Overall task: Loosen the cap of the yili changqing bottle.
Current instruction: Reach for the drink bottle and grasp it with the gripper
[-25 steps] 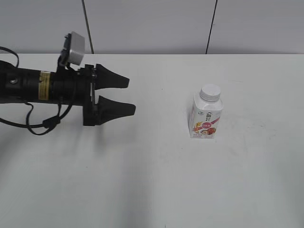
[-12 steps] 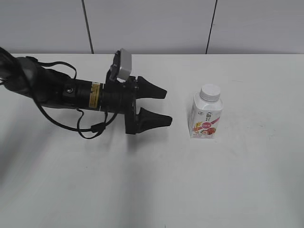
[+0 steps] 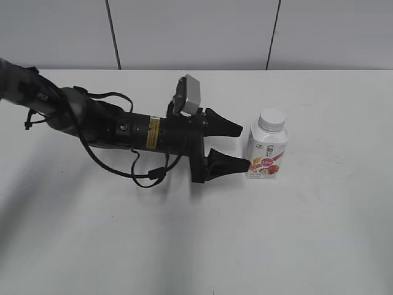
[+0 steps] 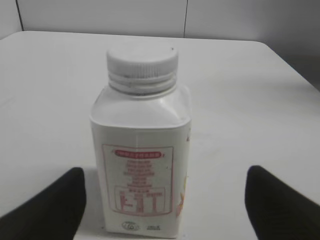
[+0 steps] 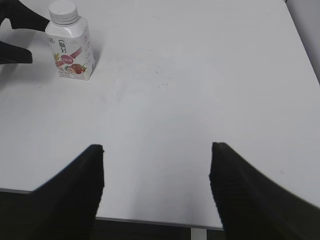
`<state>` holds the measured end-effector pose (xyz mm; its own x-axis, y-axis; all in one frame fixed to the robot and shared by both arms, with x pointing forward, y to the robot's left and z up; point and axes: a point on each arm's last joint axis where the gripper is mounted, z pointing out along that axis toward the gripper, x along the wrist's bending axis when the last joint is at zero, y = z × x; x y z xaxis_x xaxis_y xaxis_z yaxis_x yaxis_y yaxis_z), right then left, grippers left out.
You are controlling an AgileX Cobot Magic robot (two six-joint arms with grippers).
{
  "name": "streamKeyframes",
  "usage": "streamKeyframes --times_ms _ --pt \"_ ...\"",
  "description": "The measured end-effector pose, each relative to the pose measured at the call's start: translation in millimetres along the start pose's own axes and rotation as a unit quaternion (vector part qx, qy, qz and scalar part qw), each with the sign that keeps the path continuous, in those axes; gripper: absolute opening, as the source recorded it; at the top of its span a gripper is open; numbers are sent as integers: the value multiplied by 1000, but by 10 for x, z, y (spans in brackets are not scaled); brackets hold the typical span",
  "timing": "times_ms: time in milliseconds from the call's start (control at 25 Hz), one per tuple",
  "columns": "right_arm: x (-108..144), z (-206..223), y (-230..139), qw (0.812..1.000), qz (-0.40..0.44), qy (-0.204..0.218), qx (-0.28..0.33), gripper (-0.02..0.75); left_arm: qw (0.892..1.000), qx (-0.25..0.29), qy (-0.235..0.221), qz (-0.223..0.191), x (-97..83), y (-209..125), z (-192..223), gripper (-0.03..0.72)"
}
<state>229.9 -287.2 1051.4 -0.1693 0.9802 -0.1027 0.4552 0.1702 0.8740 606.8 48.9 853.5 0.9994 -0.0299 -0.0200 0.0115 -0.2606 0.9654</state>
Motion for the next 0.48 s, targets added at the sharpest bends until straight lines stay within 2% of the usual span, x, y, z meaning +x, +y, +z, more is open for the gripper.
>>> streamKeyframes --times_ms 200,480 --pt "0 0 0 1000 0 0 0 527 1000 -4 -9 1 -10 -39 166 589" --pt "0 0 0 1000 0 0 0 527 1000 -12 -9 4 69 -49 325 587"
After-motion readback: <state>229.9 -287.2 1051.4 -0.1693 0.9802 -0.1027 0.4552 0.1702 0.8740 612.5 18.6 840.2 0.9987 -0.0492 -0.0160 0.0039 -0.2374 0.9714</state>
